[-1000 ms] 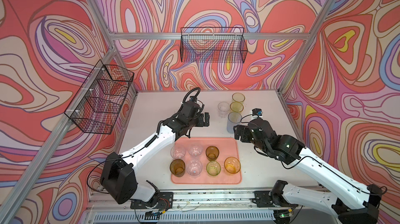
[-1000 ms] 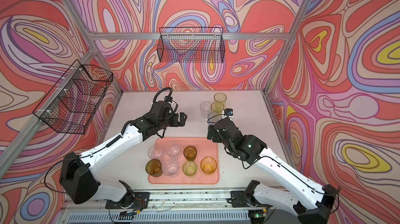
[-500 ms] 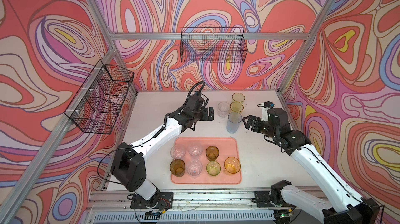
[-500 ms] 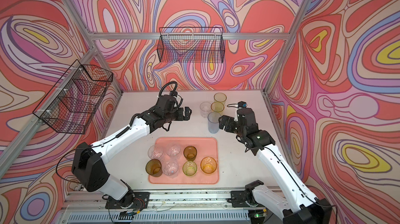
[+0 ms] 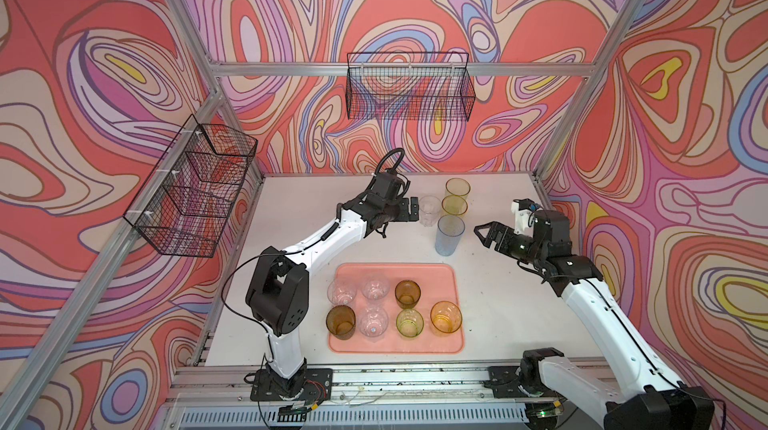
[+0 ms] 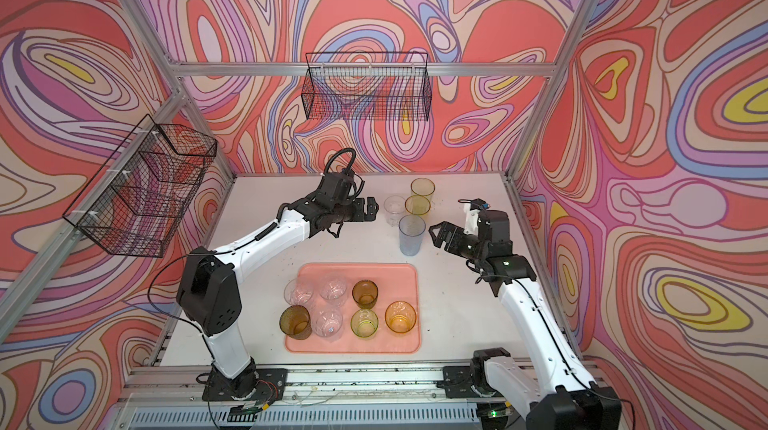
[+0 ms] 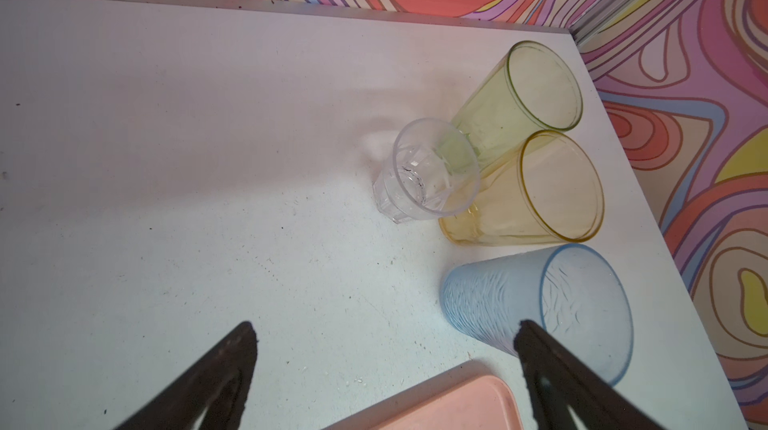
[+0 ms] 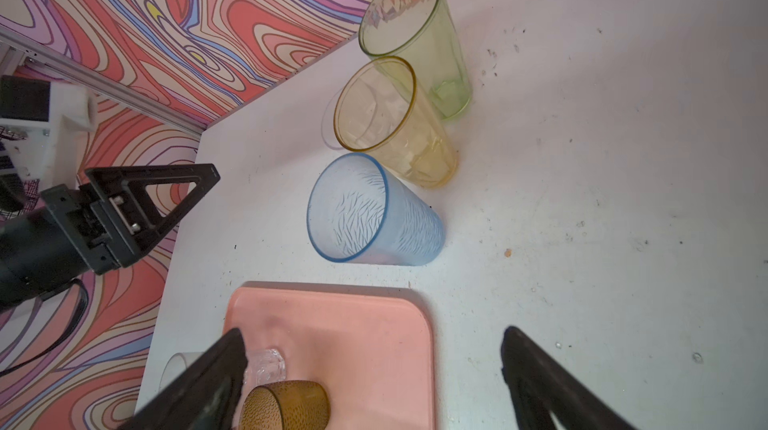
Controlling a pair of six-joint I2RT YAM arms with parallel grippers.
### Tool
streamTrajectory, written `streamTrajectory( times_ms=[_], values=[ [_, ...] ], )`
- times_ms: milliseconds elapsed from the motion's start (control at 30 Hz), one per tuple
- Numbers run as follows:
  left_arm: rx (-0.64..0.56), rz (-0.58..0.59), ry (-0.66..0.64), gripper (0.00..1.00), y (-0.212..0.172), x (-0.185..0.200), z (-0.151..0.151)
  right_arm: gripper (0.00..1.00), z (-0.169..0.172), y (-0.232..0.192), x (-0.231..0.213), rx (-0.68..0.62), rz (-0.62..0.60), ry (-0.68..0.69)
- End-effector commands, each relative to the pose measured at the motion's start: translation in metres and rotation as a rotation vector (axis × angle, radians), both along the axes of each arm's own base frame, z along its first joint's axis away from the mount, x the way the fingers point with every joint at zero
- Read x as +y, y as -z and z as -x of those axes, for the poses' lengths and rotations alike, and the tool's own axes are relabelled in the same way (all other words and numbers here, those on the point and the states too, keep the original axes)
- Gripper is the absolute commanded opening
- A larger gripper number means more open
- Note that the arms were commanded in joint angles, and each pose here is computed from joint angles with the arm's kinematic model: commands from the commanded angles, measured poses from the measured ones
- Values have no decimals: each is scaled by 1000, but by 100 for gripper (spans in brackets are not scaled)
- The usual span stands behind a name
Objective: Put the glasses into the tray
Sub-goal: 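Raise the right gripper away while the left gripper reaches to the clear glass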
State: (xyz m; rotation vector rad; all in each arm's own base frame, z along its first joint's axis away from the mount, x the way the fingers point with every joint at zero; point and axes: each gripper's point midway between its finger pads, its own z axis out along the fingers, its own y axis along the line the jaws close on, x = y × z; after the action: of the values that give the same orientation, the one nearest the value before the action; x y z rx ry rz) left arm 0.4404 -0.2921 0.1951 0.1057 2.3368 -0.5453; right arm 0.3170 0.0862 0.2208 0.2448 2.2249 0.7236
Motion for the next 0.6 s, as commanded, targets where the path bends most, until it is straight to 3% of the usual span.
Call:
streamTrajectory(
  times_ms=[0,200,567],
  values=[
    [26,-5,6,100,4,-2,-8,98,5,-8,9,-46,-28,-63],
    [52,-11,25,98,18,-11,-22,99,7,-5,4,-58,6,-56],
    [113,-26,57,71,45,-29,-39,98,8,3,-2,-49,43,-36]
  ],
)
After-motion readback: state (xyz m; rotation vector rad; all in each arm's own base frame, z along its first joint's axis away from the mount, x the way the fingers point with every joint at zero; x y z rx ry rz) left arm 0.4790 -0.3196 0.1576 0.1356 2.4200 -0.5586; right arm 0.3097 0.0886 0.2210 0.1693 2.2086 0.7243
